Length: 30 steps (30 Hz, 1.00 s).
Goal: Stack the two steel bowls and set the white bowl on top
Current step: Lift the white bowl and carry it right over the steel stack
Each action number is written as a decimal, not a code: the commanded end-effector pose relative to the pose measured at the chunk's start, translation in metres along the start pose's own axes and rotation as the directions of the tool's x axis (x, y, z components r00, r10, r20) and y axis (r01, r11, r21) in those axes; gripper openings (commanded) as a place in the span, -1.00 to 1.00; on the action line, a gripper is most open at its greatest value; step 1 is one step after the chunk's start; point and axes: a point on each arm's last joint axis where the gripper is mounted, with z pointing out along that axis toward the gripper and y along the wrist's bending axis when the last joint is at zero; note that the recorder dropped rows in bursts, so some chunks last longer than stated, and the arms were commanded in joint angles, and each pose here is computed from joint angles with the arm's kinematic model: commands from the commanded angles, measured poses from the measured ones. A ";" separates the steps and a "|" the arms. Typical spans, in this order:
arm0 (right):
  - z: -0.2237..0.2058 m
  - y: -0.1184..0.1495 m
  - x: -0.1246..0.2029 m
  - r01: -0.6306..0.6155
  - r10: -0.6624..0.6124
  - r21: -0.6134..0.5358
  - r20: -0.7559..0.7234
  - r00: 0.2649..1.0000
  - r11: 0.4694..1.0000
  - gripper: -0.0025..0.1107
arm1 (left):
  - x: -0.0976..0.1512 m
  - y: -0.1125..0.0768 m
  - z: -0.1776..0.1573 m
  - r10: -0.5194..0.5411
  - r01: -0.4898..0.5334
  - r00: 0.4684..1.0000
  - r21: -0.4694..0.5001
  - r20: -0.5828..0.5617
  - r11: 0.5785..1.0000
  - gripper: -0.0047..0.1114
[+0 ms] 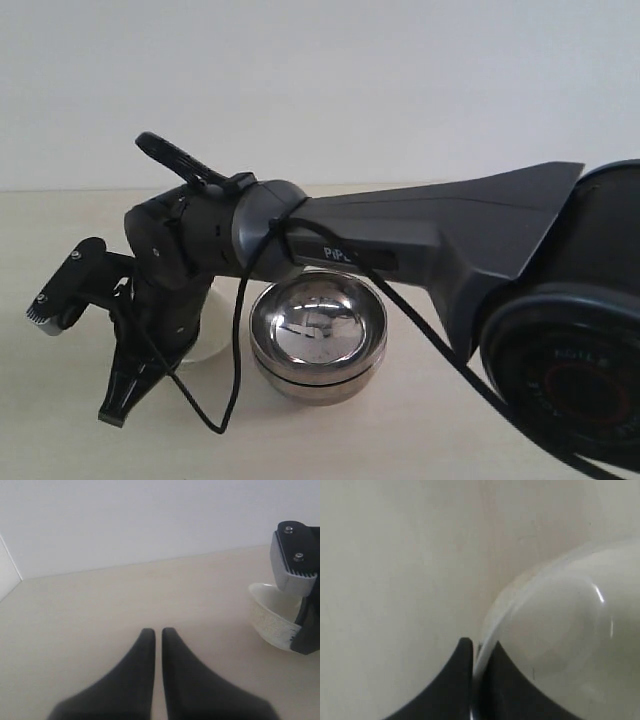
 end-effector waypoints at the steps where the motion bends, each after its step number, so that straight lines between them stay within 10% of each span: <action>1: -0.013 -0.006 -0.001 0.025 -0.023 0.015 -0.105 0.994 1.000 -0.96 | 0.000 0.000 0.000 -0.019 0.019 1.000 -0.001 0.008 1.000 -0.85; 21: -0.077 -0.016 -0.041 0.189 -0.158 0.186 -0.170 0.973 0.964 -0.96 | 0.000 0.000 0.000 -0.019 0.019 1.000 -0.001 0.008 1.000 -0.85; 30: -0.172 -0.017 -0.053 0.090 -0.083 0.239 -0.039 0.996 0.967 -0.96 | 0.000 0.000 0.000 -0.019 0.019 1.000 -0.001 0.008 1.000 -0.85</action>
